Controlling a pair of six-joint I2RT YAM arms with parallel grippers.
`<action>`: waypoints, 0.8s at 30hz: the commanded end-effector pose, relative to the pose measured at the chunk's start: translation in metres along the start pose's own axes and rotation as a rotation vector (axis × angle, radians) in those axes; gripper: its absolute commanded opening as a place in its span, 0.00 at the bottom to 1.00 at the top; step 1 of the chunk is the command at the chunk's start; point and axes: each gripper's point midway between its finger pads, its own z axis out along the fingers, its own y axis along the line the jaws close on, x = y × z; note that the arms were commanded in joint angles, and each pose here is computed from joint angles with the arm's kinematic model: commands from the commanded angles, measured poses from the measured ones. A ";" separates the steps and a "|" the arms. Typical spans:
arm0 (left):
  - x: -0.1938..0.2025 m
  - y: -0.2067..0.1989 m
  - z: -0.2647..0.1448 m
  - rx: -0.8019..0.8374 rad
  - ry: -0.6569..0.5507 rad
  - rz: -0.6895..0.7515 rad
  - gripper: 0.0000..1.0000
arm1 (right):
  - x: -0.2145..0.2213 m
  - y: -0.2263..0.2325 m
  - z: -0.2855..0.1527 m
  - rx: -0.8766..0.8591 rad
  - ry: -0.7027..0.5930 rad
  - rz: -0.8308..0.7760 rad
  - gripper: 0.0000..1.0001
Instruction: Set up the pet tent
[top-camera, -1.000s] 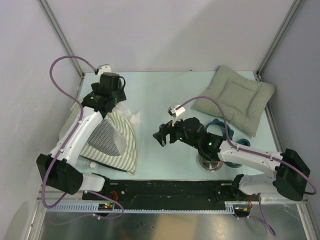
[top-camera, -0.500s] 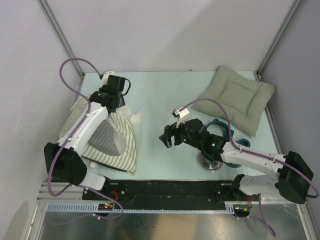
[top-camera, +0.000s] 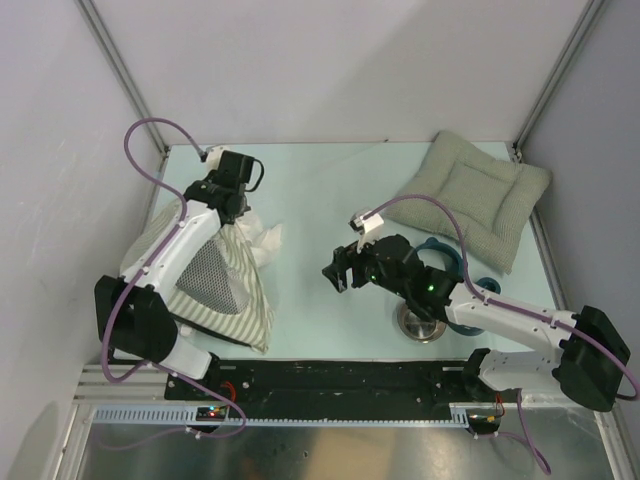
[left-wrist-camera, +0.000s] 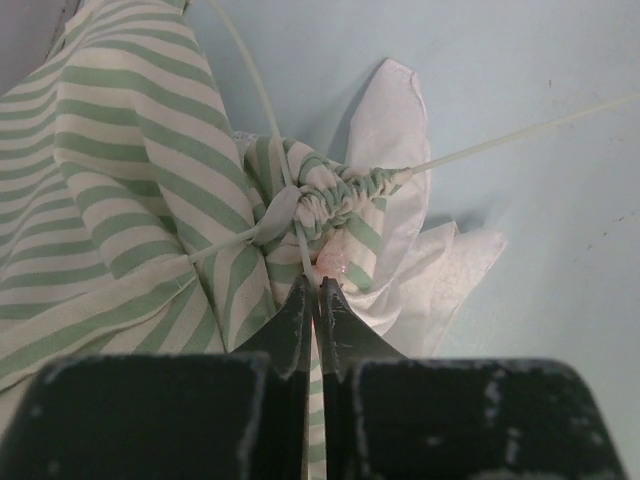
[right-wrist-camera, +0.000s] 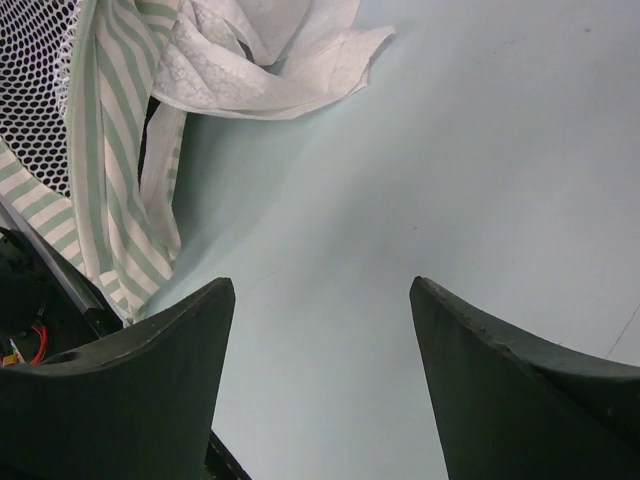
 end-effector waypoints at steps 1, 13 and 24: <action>-0.010 0.001 -0.006 0.002 -0.027 -0.032 0.00 | -0.009 -0.001 -0.005 -0.004 -0.028 -0.007 0.76; -0.044 0.005 -0.071 0.085 -0.185 -0.078 0.00 | -0.014 -0.010 -0.003 0.023 -0.047 -0.014 0.76; -0.066 0.012 -0.126 0.182 -0.305 -0.165 0.00 | -0.057 -0.028 -0.026 0.075 -0.147 -0.006 0.79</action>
